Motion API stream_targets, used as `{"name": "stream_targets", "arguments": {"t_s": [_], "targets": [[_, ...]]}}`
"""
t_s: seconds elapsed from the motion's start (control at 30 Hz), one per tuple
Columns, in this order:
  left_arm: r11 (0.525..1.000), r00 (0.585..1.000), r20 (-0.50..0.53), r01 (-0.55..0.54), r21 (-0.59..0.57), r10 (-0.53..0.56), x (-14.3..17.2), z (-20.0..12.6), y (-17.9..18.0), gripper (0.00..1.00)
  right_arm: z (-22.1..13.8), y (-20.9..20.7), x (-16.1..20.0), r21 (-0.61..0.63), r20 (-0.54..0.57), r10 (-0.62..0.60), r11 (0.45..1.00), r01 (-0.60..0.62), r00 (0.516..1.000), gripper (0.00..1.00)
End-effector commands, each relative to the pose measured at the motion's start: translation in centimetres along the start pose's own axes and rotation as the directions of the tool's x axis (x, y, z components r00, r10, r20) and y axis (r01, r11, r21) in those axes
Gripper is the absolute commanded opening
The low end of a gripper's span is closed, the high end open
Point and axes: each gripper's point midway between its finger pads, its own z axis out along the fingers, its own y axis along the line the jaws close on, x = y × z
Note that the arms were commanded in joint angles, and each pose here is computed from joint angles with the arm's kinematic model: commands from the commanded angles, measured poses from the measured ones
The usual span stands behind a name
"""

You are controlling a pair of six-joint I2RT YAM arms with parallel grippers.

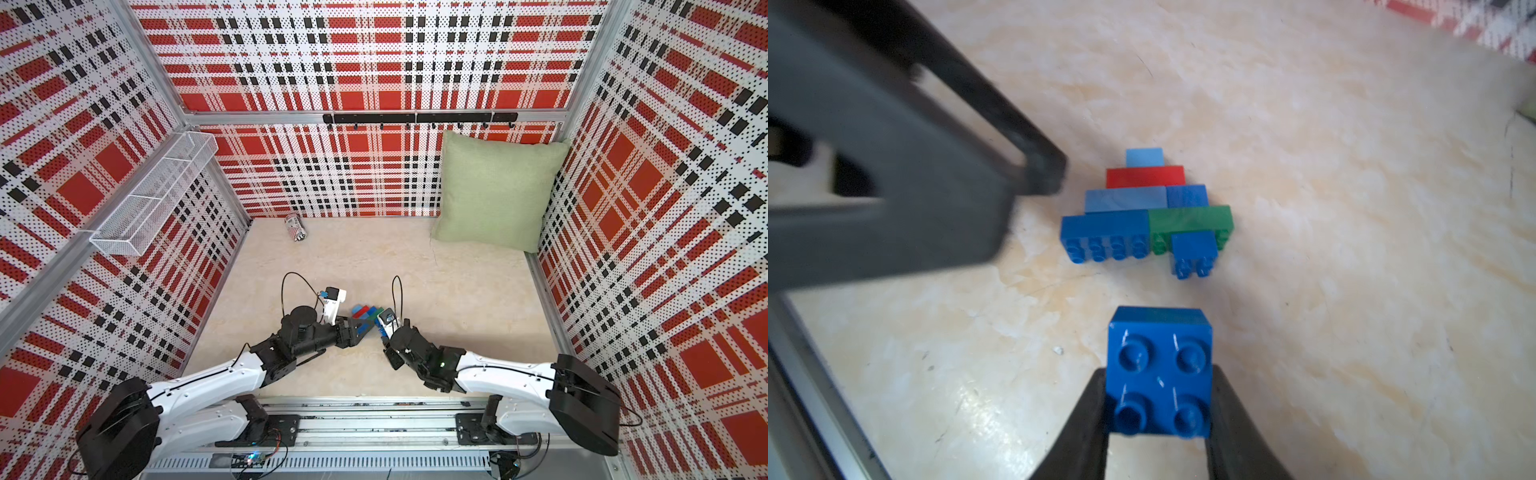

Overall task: Assemble a heart with lego
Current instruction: Pick up the lego brick from the center of the board.

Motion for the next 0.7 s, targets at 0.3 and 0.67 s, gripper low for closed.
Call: {"name": "stream_targets", "arguments": {"t_s": [0.3,0.67], "targets": [[0.994,0.993,-0.101,-0.052,0.100,0.062,2.0,1.0,-2.2,0.61,-1.0,1.2,-3.4,0.000,0.207,-0.080,0.997,0.081,0.975,0.26],[0.986,0.995,-0.071,-0.063,0.153,0.074,1.2,0.6,-3.5,0.27,-0.9,0.9,-3.5,0.026,0.209,-0.098,0.995,0.095,0.973,0.28]]}}
